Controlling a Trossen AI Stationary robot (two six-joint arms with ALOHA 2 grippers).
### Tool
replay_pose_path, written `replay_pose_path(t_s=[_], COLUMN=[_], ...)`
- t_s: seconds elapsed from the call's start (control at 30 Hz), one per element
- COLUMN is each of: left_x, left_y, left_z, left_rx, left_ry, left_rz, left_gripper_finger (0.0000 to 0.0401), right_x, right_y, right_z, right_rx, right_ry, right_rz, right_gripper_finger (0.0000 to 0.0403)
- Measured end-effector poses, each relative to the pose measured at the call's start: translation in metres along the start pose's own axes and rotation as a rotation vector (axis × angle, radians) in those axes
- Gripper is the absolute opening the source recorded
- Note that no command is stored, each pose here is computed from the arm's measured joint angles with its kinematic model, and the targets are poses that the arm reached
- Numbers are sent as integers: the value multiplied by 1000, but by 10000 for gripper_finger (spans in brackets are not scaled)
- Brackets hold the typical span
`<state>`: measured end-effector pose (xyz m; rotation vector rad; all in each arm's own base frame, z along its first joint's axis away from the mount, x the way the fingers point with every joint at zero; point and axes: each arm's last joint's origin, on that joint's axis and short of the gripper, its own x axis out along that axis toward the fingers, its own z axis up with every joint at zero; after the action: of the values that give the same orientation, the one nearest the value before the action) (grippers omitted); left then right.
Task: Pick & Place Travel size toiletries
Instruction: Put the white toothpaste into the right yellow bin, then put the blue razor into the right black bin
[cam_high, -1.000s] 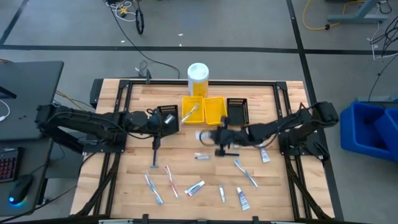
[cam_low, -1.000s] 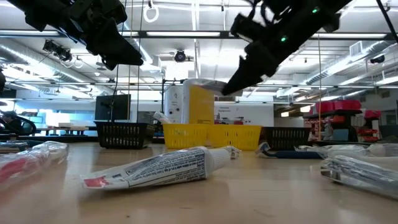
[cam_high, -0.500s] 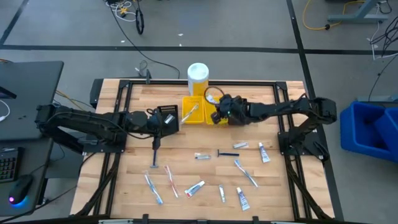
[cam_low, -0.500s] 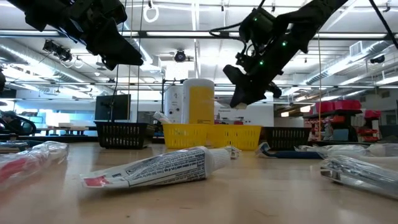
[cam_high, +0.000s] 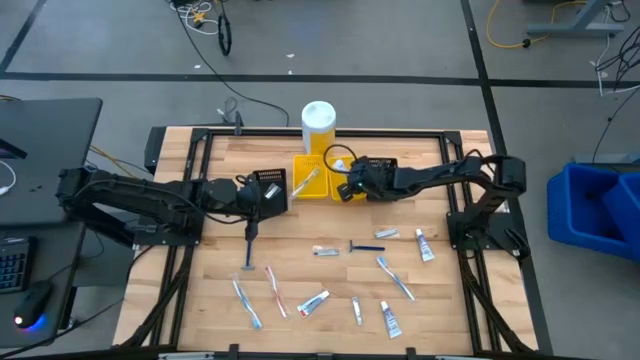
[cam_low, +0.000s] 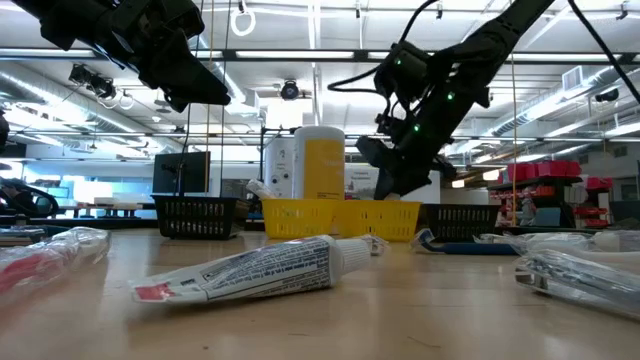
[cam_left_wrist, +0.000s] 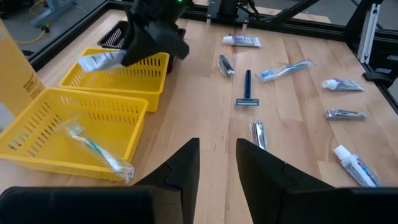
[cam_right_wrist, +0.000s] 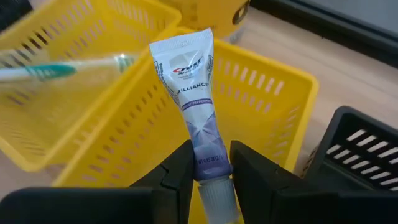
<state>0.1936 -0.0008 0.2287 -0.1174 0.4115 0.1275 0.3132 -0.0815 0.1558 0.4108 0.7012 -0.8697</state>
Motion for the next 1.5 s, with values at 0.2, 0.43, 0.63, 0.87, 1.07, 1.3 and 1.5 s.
replay_pose_path(t_s=[0.2,0.43,0.63,0.87,1.07,1.3,1.5], left_x=[0,0,0,0,0,0,0], left_y=[0,0,0,0,0,0,0], left_z=[0,0,0,0,0,0,0], left_rx=[0,0,0,0,0,0,0], left_ry=[0,0,0,0,0,0,0], left_rz=[0,0,0,0,0,0,0], left_gripper_finger=[112,112,112,112,112,112,112], right_x=[6,6,7,7,7,7,7], right_y=[-2,0,-1,0,1,1,2], right_z=[-2,-3,-3,-1,1,2,3], right_rx=[-50,-106,-115,-171,-166,-205,-251], right_ry=[12,48,47,30,14,1,-12], right_rz=[-15,46,43,53,61,66,72], right_gripper_finger=[108,120,128,157,193,215,215])
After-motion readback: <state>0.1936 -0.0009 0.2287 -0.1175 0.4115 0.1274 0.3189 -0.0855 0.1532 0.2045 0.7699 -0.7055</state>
